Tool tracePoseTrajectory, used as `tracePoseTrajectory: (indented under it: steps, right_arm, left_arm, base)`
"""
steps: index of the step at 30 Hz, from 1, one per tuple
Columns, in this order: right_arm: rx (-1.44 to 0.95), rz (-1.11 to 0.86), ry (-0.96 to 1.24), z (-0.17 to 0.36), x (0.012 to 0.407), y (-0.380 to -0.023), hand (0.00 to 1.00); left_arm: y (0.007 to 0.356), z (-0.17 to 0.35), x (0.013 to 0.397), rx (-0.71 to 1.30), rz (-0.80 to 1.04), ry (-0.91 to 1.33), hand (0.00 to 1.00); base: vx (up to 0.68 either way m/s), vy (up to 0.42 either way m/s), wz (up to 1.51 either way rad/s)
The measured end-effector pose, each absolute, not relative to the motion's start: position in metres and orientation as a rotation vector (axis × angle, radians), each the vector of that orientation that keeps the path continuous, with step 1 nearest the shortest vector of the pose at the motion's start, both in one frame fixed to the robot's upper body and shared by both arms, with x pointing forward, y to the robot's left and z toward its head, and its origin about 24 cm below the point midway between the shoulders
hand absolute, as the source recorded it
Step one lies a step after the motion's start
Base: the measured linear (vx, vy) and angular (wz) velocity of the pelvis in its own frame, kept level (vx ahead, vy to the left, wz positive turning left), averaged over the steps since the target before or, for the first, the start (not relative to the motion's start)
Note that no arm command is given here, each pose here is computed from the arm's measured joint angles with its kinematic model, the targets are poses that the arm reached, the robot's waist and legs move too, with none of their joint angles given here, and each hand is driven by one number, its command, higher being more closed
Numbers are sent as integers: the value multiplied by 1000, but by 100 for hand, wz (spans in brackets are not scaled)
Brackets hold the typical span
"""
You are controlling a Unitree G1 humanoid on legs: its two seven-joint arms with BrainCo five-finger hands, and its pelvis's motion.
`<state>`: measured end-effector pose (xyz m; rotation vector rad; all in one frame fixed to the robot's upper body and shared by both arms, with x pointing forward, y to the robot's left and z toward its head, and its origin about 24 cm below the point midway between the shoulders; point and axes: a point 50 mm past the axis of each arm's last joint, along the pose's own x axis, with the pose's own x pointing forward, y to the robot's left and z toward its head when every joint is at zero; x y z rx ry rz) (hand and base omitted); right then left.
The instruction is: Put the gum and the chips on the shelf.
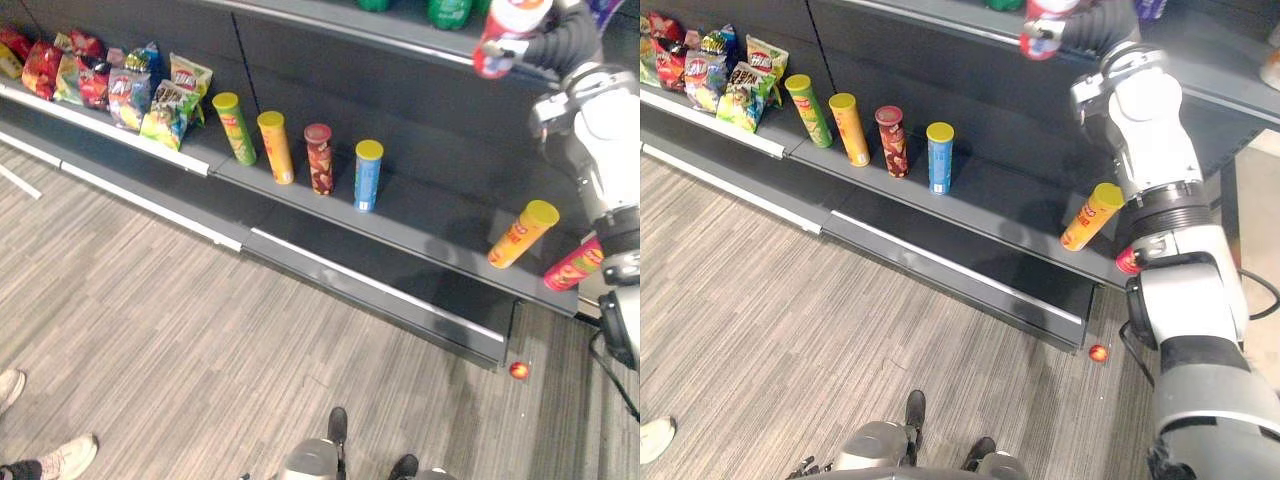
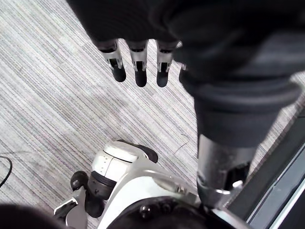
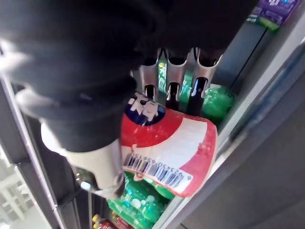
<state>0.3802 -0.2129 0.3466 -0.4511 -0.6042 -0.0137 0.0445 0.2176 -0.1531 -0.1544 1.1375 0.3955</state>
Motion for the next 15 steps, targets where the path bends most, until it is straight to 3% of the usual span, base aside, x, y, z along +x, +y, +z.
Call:
tracePoseTrajectory:
  steps: [15]
  right_arm:
    - [-369,-204,-633,389,373,-234,100]
  left_arm:
    - [217,-148,64,-131,358,1075,0]
  base:
    - [3,0,-1]
